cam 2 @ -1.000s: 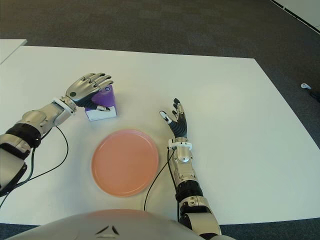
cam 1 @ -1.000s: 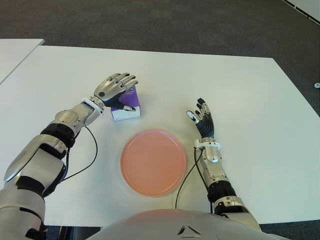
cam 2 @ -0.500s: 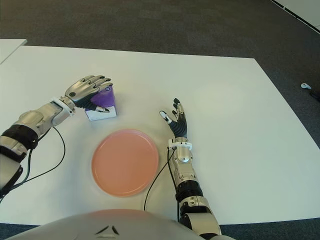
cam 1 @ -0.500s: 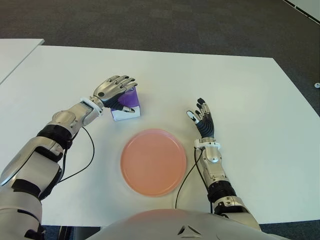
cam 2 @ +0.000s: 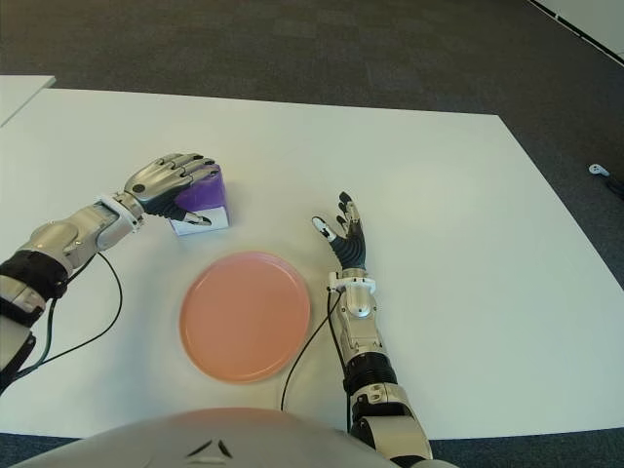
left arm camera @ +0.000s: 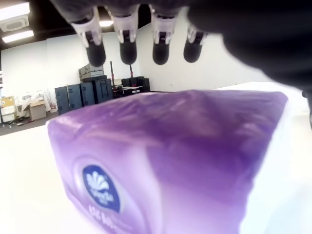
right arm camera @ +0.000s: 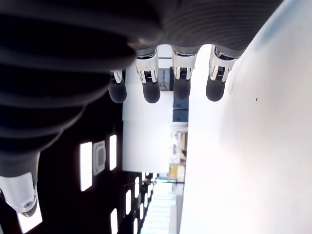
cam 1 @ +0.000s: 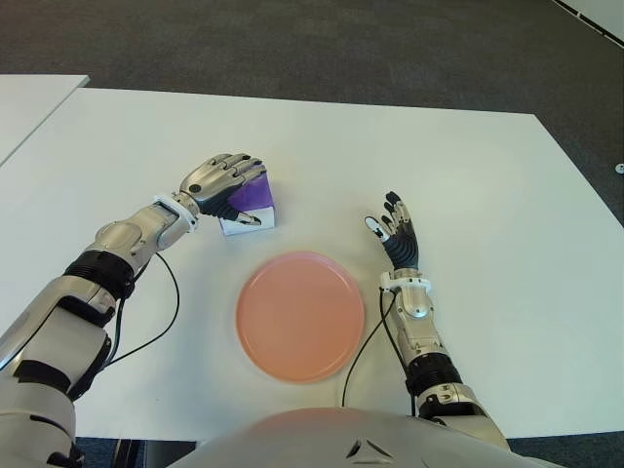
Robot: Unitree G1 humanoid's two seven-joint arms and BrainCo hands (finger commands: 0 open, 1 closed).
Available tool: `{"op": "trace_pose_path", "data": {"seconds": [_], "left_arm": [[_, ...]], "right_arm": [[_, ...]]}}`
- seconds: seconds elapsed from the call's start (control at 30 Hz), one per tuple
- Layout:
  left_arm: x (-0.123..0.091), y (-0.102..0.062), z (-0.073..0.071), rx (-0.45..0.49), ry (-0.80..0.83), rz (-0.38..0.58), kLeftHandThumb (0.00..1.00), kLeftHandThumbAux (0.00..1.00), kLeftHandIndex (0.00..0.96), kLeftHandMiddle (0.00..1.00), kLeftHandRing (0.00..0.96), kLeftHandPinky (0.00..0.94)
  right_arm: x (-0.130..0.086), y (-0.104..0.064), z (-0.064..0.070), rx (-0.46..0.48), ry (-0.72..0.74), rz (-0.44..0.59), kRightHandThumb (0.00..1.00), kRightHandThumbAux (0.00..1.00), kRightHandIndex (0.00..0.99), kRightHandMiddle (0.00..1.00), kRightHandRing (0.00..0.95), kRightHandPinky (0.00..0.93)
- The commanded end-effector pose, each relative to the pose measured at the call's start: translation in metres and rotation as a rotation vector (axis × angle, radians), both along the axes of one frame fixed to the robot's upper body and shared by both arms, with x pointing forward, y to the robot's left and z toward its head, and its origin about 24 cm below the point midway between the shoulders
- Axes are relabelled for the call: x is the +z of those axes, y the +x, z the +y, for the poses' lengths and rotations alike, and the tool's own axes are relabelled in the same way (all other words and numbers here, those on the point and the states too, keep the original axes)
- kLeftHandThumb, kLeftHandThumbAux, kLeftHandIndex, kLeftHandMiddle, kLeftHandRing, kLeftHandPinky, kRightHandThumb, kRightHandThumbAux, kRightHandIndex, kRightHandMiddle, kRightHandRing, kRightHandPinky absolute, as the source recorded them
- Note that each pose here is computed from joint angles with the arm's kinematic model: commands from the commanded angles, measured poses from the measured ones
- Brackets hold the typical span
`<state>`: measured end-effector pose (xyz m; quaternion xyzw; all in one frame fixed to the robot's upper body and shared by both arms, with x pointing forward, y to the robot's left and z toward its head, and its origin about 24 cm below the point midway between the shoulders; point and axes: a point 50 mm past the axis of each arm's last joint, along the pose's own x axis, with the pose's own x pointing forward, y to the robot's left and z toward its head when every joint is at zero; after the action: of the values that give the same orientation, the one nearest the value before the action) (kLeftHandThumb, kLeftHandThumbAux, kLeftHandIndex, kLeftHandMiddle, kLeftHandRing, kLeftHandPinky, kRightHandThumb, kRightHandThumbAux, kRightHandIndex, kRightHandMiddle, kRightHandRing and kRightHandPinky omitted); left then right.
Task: Put the tissue paper into the plate.
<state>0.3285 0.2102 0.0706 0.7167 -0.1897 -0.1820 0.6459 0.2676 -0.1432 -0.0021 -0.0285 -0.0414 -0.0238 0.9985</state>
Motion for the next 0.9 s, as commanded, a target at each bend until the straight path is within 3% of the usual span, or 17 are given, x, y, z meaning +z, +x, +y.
{"op": "trace_pose_path", "data": {"seconds": [0.03, 0.33, 0.6, 0.9], "left_arm": [[-0.005, -0.007, 0.005, 0.006, 0.009, 0.047, 0.048, 0.307, 0.000, 0.000, 0.000, 0.000], [-0.011, -0.017, 0.010, 0.025, -0.025, 0.090, 0.049, 0.304, 0.000, 0.000, 0.000, 0.000], [-0.030, -0.023, 0.020, 0.101, -0.076, 0.156, 0.060, 0.314, 0.000, 0.000, 0.000, 0.000], [-0.045, -0.023, 0.024, 0.164, -0.052, 0.142, 0.063, 0.325, 0.000, 0.000, 0.000, 0.000]], "right_arm": [[-0.021, -0.015, -0.003, -0.010, 0.005, 0.108, 0.012, 0.549, 0.000, 0.000, 0.000, 0.000], [-0.021, -0.016, -0.004, -0.010, 0.005, 0.106, 0.012, 0.549, 0.000, 0.000, 0.000, 0.000], [-0.020, -0.018, -0.006, -0.010, 0.004, 0.103, 0.012, 0.549, 0.000, 0.000, 0.000, 0.000], [-0.019, -0.019, -0.008, -0.011, 0.004, 0.103, 0.012, 0.549, 0.000, 0.000, 0.000, 0.000]]}}
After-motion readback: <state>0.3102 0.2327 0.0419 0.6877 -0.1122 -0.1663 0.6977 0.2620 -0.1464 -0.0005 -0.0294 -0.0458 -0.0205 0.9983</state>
